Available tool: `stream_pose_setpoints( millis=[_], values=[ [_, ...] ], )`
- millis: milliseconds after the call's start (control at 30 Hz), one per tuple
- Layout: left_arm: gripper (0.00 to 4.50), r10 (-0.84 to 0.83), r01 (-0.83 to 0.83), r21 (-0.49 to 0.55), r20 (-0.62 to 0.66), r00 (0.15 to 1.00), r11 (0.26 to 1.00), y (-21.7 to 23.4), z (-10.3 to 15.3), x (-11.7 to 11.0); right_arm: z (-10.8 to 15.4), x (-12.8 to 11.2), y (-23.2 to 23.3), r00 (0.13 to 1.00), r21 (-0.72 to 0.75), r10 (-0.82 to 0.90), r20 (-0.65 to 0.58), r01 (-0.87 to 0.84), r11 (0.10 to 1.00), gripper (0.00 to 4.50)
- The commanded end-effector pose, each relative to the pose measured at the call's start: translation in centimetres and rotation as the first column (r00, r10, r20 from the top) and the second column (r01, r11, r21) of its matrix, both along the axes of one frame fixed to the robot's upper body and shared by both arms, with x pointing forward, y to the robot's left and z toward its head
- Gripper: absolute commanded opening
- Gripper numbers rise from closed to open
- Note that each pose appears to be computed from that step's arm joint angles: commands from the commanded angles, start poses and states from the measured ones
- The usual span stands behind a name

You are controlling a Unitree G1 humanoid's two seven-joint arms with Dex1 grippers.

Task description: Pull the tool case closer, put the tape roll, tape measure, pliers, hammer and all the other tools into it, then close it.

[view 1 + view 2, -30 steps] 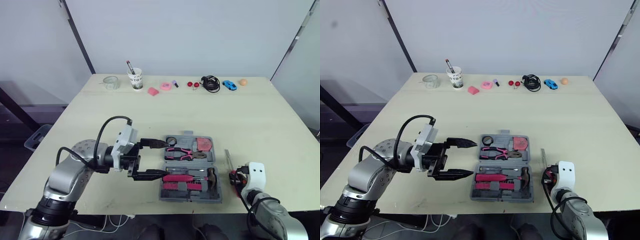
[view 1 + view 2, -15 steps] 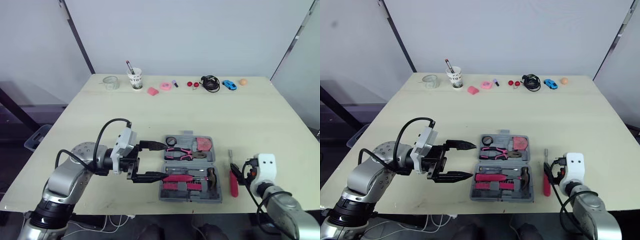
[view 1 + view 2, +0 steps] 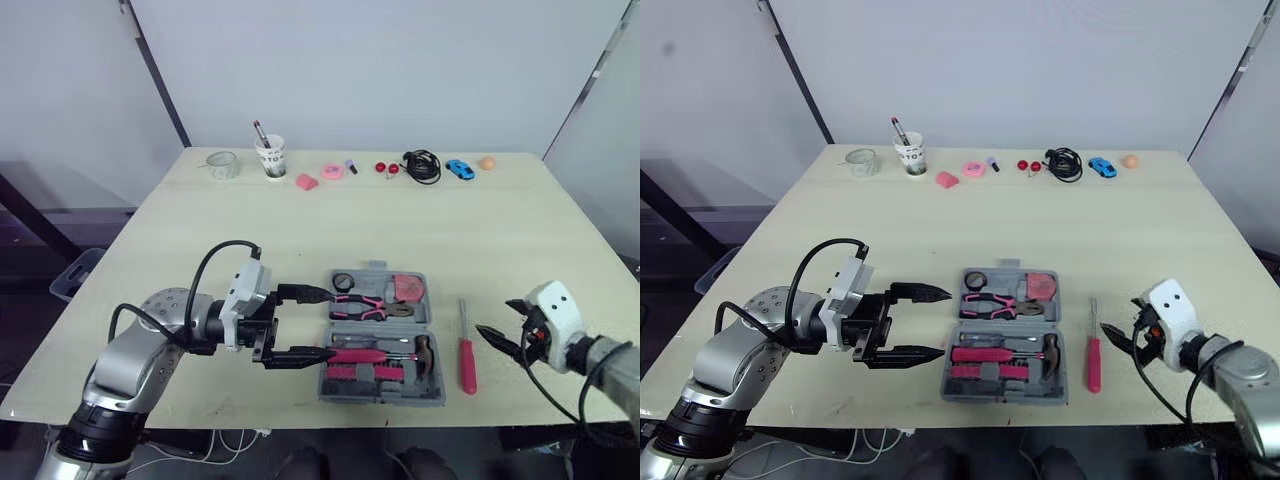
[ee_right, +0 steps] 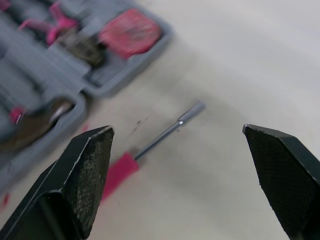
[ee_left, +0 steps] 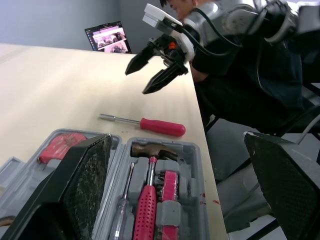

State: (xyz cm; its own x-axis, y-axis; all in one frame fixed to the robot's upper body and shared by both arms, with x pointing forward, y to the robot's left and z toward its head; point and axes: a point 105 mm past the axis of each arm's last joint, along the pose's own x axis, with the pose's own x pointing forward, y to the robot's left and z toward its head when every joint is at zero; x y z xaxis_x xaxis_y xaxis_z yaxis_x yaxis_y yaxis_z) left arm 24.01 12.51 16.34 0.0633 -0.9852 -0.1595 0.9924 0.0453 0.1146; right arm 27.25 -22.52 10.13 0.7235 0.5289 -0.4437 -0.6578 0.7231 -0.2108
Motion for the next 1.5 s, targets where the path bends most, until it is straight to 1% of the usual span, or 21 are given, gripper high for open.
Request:
stream_pose_setpoints(
  millis=[33,133,233,267,333,400,433,500,567,600,700,767,800,933,1000,1133,1267,1367,1400,1433,1500],
  values=[
    [4.5,-0.011,0.011,-0.006,0.057,0.998,1.0,0.1,1.1,-0.2,0.6,-0.1,0.4,0.982,-0.075,0.187,0.003,-0.186,0.98,4.37],
    [4.5,-0.012,0.012,-0.004,0.055,0.998,1.0,0.0,1.0,-0.2,0.3,-0.2,0.3,0.943,-0.161,0.33,-0.042,-0.332,0.929,4.37],
    [4.5,-0.015,0.015,-0.008,0.058,0.998,1.0,-0.1,1.1,-0.3,0.1,0.0,0.5,0.862,-0.253,0.494,-0.116,-0.506,0.824,4.37],
    [4.5,-0.016,0.017,-0.008,0.058,0.998,1.0,-0.1,1.2,-0.4,0.1,0.1,0.8,0.816,-0.294,0.561,-0.139,-0.574,0.764,4.37],
    [4.5,-0.018,0.018,-0.009,0.056,0.998,1.0,-0.2,1.2,-0.5,0.0,0.3,0.9,0.748,-0.344,0.641,-0.174,-0.656,0.672,4.37],
    [4.5,-0.026,0.027,-0.005,0.052,0.998,1.0,-0.2,1.1,-0.7,-0.2,0.9,1.0,0.658,-0.418,0.716,-0.233,-0.733,0.537,4.37],
    [4.5,-0.033,0.033,-0.003,0.05,0.998,0.999,-0.1,1.0,-0.8,-0.3,1.2,1.0,0.617,-0.447,0.74,-0.268,-0.76,0.471,4.37],
    [4.5,-0.035,0.035,-0.003,0.049,0.998,0.999,-0.1,1.1,-0.8,-0.5,1.8,1.1,0.556,-0.487,0.769,-0.315,-0.791,0.371,4.37],
    [4.5,-0.036,0.035,0.017,0.055,0.998,0.999,0.1,1.0,-0.8,-0.8,2.5,1.5,0.481,-0.53,0.795,-0.371,-0.812,0.244,4.37],
    [4.5,-0.039,0.037,0.029,0.061,0.997,0.999,0.1,1.0,-0.8,-0.9,2.6,1.7,0.449,-0.539,0.803,-0.393,-0.82,0.195,4.37],
    [4.5,-0.038,0.036,0.032,0.07,0.997,0.999,0.2,1.0,-0.8,-1.2,2.9,2.4,0.369,-0.543,0.826,-0.426,-0.834,0.092,4.37],
    [4.5,-0.036,0.034,0.032,0.075,0.997,0.999,0.1,1.1,-0.8,-1.6,2.7,2.7,0.304,-0.541,0.831,-0.465,-0.841,0.005,4.37],
    [4.5,-0.036,0.033,0.032,0.076,0.996,0.999,0.1,1.1,-0.8,-1.7,2.7,2.7,0.289,-0.54,0.831,-0.475,-0.841,-0.016,4.37],
    [4.5,-0.028,0.025,0.032,0.082,0.996,0.999,-0.1,1.0,-0.9,-3.5,2.5,3.4,0.191,-0.536,0.827,-0.529,-0.83,-0.151,4.37],
    [4.5,-0.019,0.016,0.033,0.085,0.996,0.999,0.0,0.9,-0.9,-4.2,2.6,3.8,0.173,-0.542,0.824,-0.539,-0.82,-0.182,4.37],
    [4.5,-0.013,0.01,0.038,0.089,0.996,0.999,0.0,0.8,-0.9,-5.0,3.5,4.0,0.188,-0.568,0.813,-0.551,-0.798,-0.2,4.37],
    [4.5,-0.008,0.004,0.038,0.091,0.996,0.999,0.0,0.7,-0.9,-5.3,3.9,4.2,0.186,-0.57,0.807,-0.56,-0.793,-0.213,4.37],
    [4.5,-0.008,0.005,0.036,0.092,0.996,0.999,-0.2,0.6,-1.0,-5.6,4.0,4.2,0.179,-0.561,0.799,-0.574,-0.796,-0.226,3.52],
    [4.5,-0.009,0.006,0.035,0.092,0.996,0.999,-0.2,0.6,-1.0,-5.7,3.9,4.2,0.176,-0.558,0.798,-0.577,-0.798,-0.228,3.03],
    [4.5,-0.01,0.006,0.034,0.093,0.996,0.999,-0.2,0.6,-1.0,-5.8,3.9,4.2,0.172,-0.553,0.797,-0.579,-0.801,-0.228,2.46],
    [4.5,-0.009,0.006,0.033,0.094,0.996,0.999,-0.2,0.6,-0.9,-5.9,3.9,4.3,0.173,-0.551,0.799,-0.576,-0.804,-0.223,1.69]
  ],
)
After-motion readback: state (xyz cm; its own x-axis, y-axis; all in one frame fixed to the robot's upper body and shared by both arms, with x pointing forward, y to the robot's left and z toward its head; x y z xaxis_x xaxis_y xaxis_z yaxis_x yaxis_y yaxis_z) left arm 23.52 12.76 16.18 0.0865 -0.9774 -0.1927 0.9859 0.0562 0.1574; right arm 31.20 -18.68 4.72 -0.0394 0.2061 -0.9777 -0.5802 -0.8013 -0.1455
